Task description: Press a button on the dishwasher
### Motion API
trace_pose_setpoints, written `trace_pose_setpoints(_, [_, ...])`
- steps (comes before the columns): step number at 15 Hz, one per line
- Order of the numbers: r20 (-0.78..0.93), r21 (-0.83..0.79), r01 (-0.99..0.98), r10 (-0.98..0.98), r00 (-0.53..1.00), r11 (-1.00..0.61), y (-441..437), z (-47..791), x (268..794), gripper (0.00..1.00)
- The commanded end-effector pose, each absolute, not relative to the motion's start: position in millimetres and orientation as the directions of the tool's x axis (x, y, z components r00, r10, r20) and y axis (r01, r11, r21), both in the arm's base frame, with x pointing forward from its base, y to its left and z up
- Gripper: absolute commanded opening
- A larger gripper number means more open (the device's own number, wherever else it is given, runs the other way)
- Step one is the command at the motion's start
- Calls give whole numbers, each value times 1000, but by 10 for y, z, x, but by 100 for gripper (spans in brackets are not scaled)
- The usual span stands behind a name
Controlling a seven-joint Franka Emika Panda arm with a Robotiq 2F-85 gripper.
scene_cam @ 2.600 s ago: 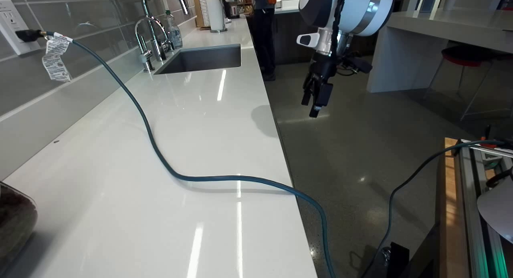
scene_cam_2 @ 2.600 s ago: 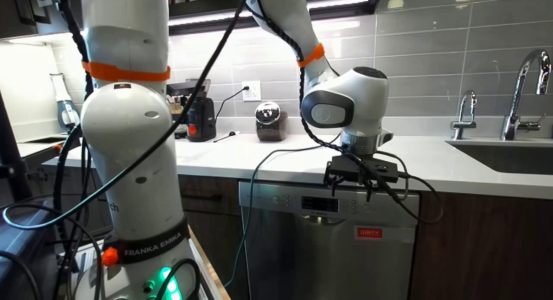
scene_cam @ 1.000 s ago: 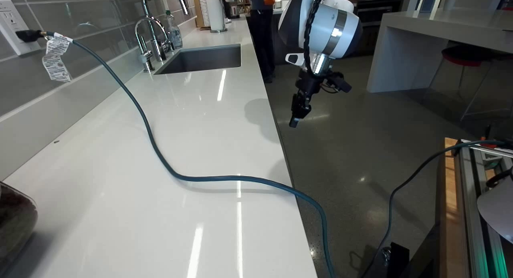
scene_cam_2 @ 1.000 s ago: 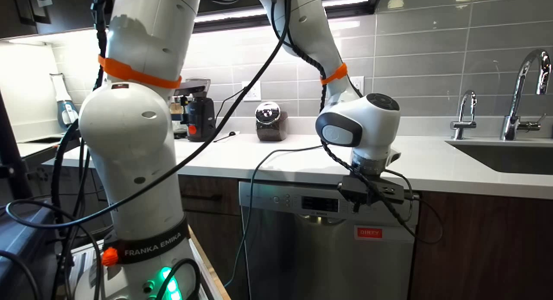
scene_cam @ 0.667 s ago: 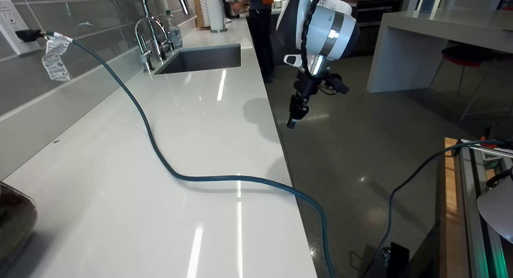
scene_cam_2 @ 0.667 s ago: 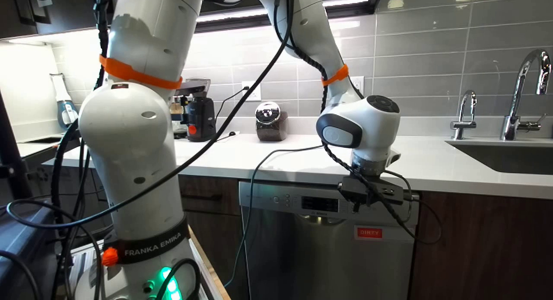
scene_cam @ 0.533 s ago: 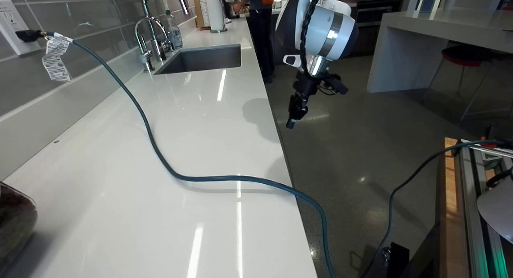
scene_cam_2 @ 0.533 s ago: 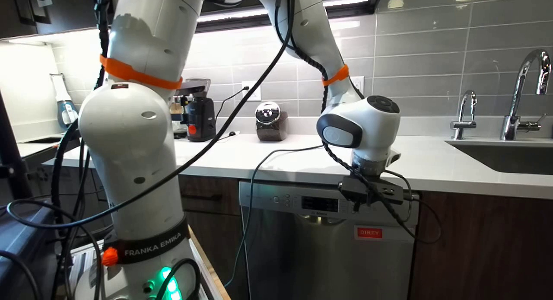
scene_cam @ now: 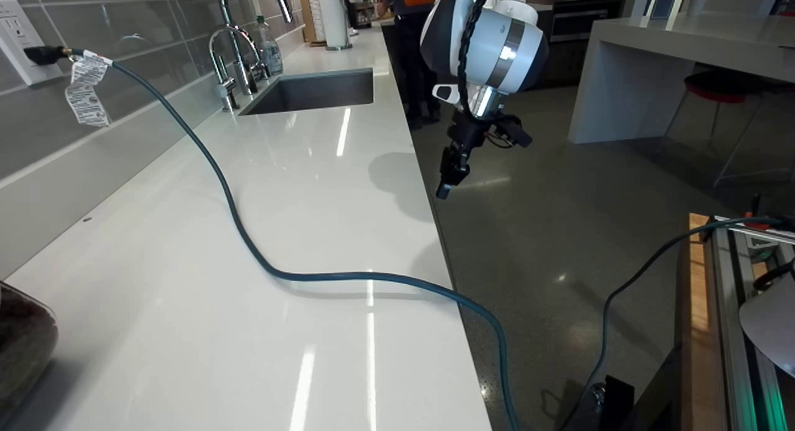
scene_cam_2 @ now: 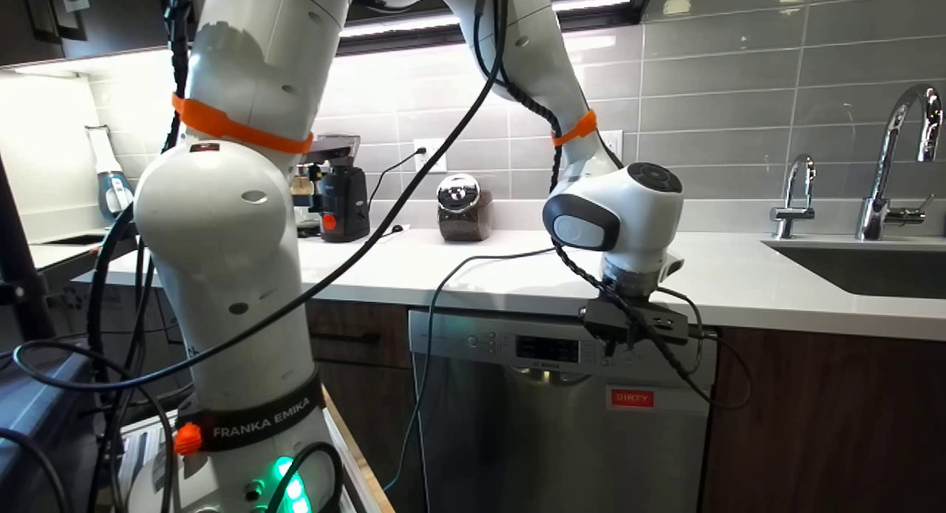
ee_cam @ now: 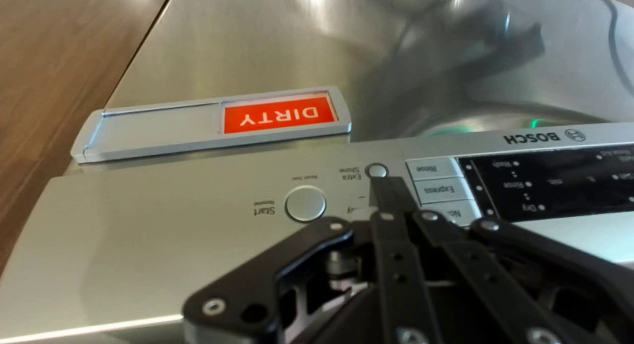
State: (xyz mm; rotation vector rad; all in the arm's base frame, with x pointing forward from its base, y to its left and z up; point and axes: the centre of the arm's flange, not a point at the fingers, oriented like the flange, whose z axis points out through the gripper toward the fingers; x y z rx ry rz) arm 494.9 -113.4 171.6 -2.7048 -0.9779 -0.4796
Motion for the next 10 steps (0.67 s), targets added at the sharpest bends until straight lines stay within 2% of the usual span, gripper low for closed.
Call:
trace_pose_setpoints(1, [393,-97,655,575,717,-750,-1124,1618,4989,0])
trace_pose_setpoints(10, [408,-104,645,559,722,-757,-1099,1590,5026,0])
